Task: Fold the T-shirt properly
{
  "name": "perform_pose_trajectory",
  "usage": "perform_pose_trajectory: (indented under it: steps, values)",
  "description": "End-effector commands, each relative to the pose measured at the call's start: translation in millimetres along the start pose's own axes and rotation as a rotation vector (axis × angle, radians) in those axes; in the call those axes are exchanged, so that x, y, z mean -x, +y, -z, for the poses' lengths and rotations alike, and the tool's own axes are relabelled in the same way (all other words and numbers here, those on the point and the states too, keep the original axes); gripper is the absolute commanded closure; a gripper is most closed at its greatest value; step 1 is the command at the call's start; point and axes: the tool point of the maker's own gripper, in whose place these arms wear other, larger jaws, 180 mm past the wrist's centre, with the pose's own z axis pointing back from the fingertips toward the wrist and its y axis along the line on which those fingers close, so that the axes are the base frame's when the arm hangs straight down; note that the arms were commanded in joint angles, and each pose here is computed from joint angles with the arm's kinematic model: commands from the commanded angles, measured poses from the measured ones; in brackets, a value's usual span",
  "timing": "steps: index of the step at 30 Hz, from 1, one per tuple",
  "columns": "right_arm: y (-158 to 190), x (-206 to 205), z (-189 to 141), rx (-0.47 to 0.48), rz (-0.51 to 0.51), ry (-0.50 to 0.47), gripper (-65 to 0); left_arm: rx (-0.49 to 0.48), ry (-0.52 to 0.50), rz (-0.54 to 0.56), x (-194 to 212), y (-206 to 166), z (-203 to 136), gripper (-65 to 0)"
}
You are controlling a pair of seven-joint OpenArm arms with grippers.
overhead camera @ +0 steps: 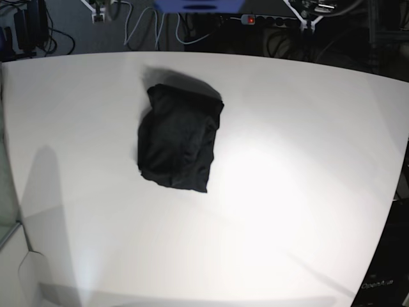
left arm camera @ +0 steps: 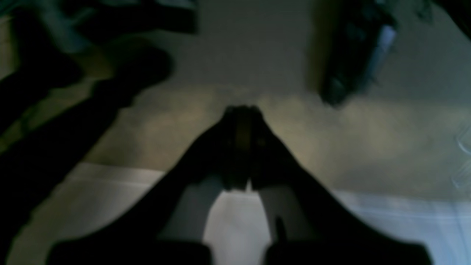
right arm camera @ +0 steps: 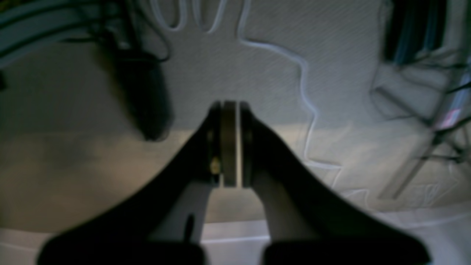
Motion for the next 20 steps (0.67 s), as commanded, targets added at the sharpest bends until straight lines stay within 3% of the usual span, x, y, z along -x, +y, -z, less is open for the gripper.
perform_pose_trajectory:
  steps: [1, 20]
  values:
    - [-7, -2, 0, 0.036, -0.033, -0.005, 0.0, -0.028, -0.042, -0.007, -21, 8, -1, 0.0]
    - [27, -19, 4, 0.007, -0.047, -0.034, 0.0, 0.014, -0.072, -0.086, -40, -34, 1, 0.0]
